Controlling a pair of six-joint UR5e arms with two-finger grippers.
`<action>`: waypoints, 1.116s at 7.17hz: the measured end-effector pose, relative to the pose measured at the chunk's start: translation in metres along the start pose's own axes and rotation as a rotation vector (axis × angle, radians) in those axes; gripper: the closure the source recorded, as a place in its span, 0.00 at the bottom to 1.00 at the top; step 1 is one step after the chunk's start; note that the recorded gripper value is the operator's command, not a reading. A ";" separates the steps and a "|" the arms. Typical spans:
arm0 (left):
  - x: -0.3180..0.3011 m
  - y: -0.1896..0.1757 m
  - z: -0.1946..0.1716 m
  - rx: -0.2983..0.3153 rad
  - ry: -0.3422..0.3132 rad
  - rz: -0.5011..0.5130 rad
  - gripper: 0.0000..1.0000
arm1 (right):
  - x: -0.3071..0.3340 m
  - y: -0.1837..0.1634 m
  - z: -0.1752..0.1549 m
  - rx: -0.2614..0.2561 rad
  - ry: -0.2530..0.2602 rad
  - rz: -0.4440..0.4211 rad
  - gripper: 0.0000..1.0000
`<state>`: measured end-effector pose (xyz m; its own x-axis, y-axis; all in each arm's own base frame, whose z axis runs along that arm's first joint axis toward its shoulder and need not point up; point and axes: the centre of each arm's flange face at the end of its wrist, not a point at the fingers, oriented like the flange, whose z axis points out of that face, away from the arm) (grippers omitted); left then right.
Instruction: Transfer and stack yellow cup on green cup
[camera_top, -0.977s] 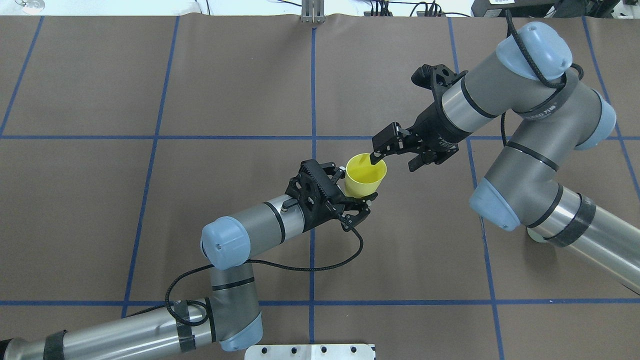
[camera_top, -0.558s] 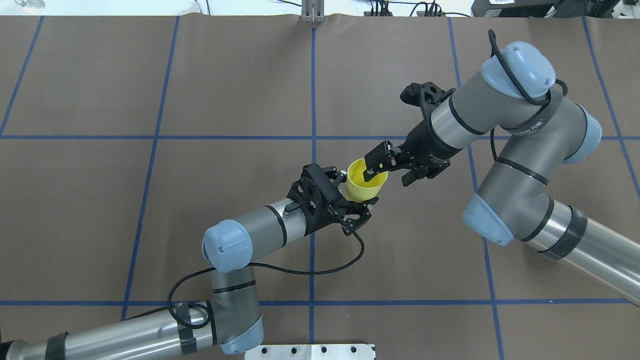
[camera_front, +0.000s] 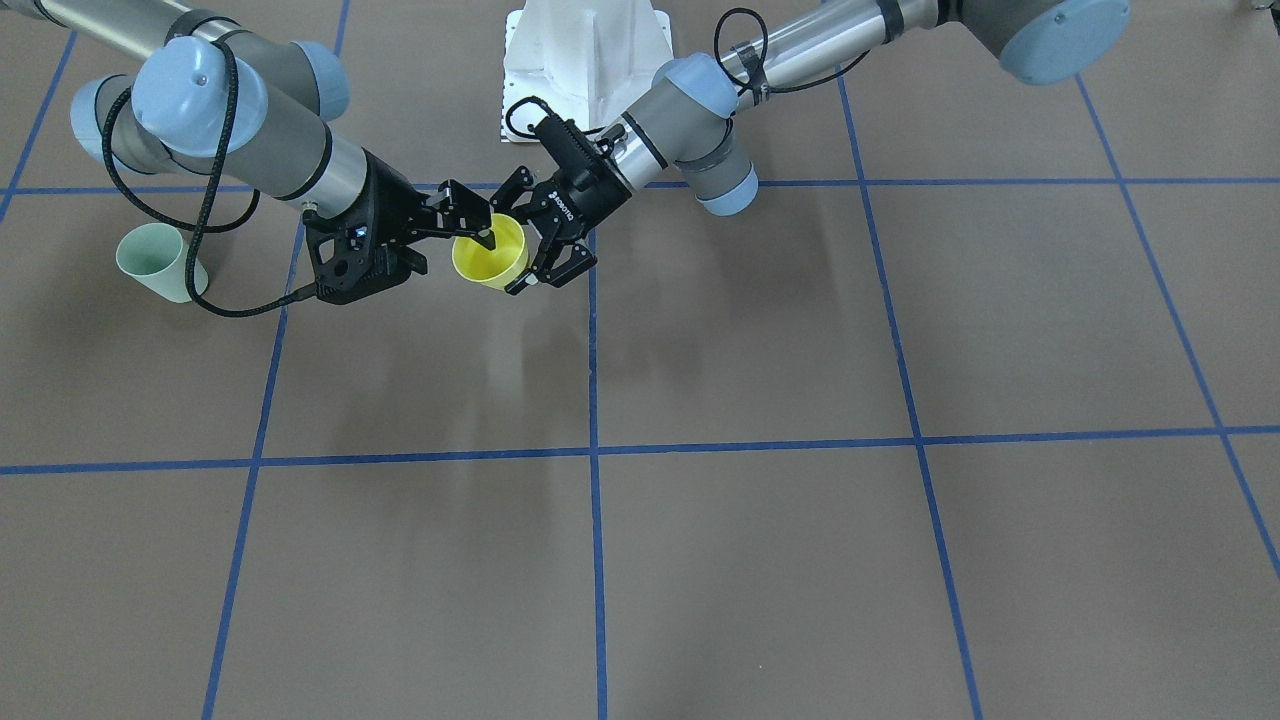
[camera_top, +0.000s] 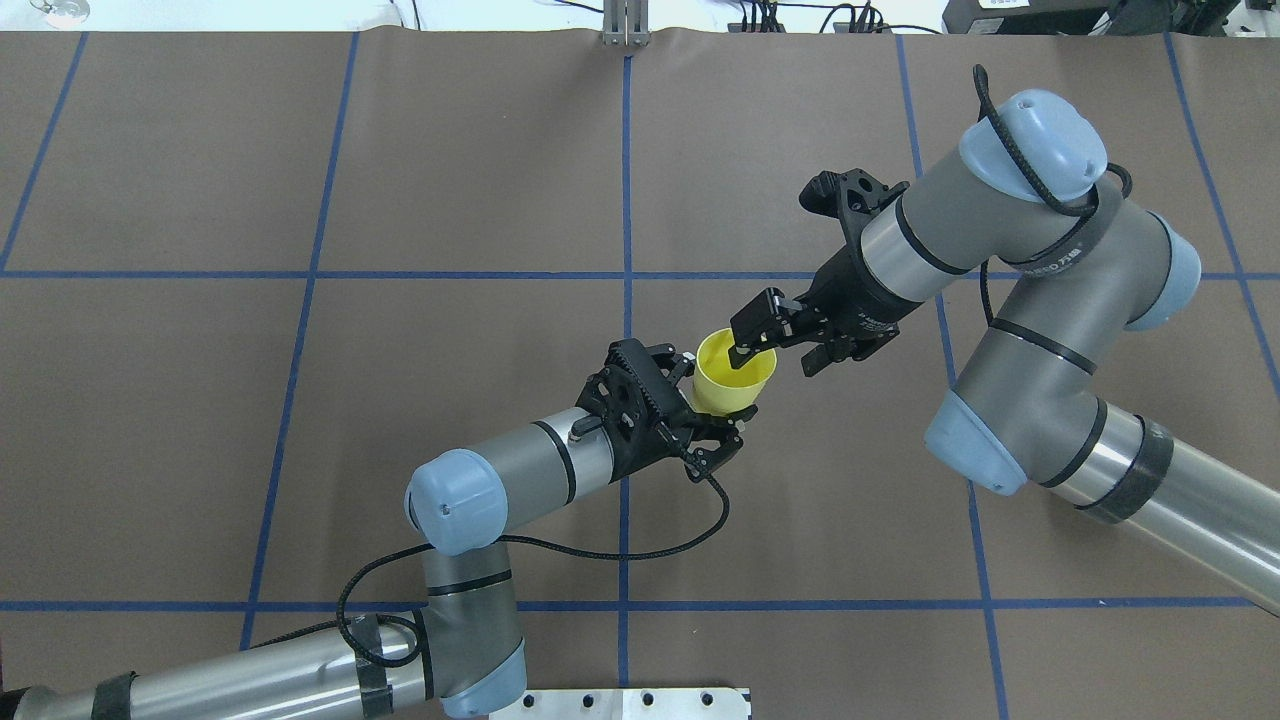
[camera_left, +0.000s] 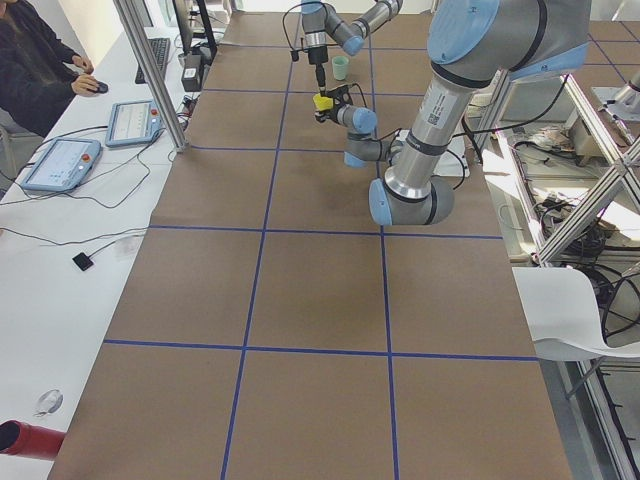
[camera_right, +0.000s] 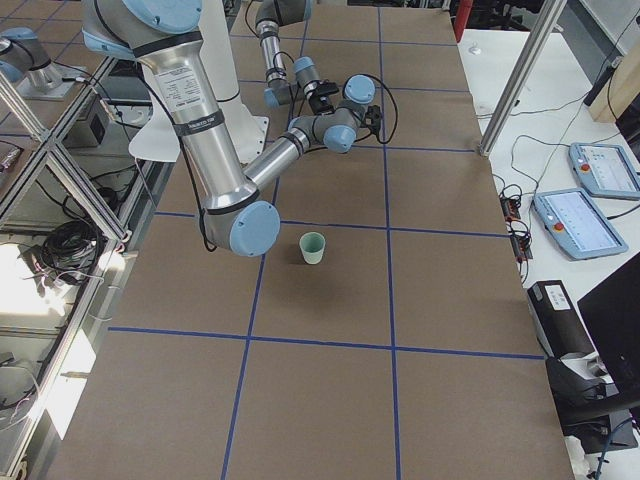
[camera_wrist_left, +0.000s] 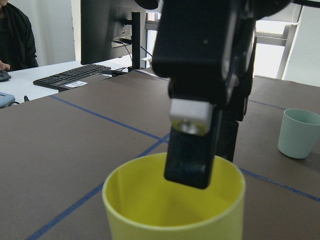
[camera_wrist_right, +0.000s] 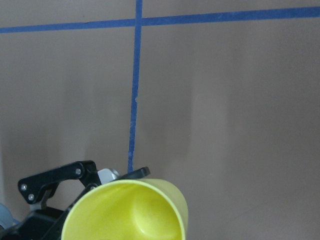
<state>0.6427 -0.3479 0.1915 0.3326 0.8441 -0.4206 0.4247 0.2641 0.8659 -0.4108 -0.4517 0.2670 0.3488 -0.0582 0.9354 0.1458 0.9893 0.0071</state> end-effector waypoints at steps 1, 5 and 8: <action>0.004 0.001 0.000 -0.001 0.005 0.007 0.71 | 0.001 0.001 0.002 -0.001 0.004 0.000 0.12; 0.012 0.007 0.001 -0.015 0.013 0.043 0.71 | 0.004 0.006 0.010 -0.003 0.015 -0.001 0.30; 0.012 0.014 0.004 -0.033 0.009 0.048 0.71 | 0.007 0.011 0.018 0.006 0.031 -0.003 0.38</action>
<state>0.6560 -0.3360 0.1980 0.3442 0.8603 -0.3760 0.3805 0.2384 0.8935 -0.4235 -0.4392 0.2800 0.3769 -0.0650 0.9240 0.1411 0.9899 0.0120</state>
